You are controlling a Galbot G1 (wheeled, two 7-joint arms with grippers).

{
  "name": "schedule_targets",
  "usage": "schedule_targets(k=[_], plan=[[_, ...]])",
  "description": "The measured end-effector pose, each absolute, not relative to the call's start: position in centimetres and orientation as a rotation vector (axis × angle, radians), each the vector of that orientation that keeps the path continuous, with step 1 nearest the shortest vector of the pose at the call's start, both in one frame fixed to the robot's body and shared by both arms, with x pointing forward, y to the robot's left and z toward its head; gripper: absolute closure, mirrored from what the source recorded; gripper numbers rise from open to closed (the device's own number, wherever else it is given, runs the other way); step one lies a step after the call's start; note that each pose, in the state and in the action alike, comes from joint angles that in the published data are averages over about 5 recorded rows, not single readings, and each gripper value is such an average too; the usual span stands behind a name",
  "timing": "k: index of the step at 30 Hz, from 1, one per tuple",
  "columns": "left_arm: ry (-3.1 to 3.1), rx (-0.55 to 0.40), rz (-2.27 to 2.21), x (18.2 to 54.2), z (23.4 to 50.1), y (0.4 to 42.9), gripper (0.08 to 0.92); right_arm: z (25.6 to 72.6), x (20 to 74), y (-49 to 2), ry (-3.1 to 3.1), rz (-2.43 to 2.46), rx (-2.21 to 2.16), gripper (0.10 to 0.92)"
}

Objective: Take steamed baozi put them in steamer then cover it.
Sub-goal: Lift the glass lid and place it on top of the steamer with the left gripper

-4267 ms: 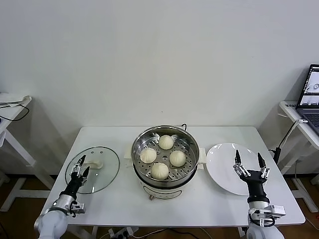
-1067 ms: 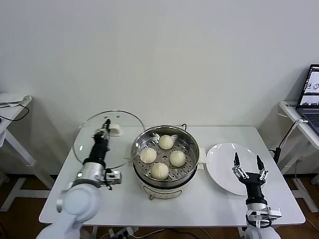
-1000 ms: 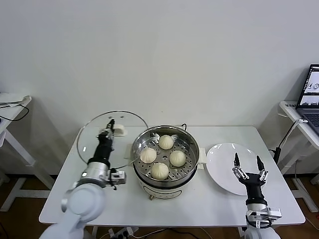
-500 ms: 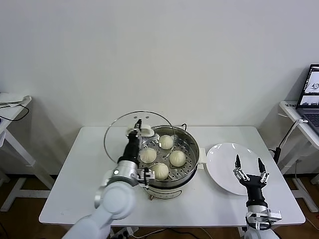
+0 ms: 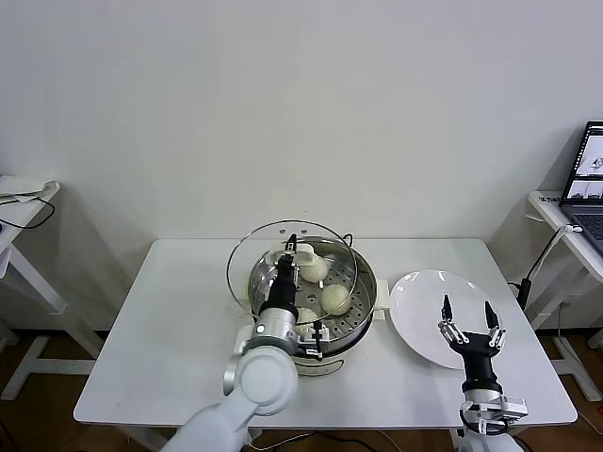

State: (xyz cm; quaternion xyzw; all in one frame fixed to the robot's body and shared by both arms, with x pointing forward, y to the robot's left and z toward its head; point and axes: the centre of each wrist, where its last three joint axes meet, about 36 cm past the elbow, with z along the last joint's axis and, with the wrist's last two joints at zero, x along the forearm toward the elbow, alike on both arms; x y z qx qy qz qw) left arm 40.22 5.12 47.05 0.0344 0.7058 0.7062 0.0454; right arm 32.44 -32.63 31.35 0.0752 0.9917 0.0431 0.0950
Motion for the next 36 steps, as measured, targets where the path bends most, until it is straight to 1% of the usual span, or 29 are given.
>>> schedule_targets(k=[15, 36], plan=[[2.179, 0.106, 2.154, 40.3, 46.0, 2.4, 0.812, 30.9, 32.5, -32.7, 2.949, 0.112, 0.224, 0.2], [2.189, 0.124, 2.161, 39.5, 44.4, 0.6, 0.812, 30.4, 32.6, -32.6, 2.958, 0.106, 0.213, 0.2]])
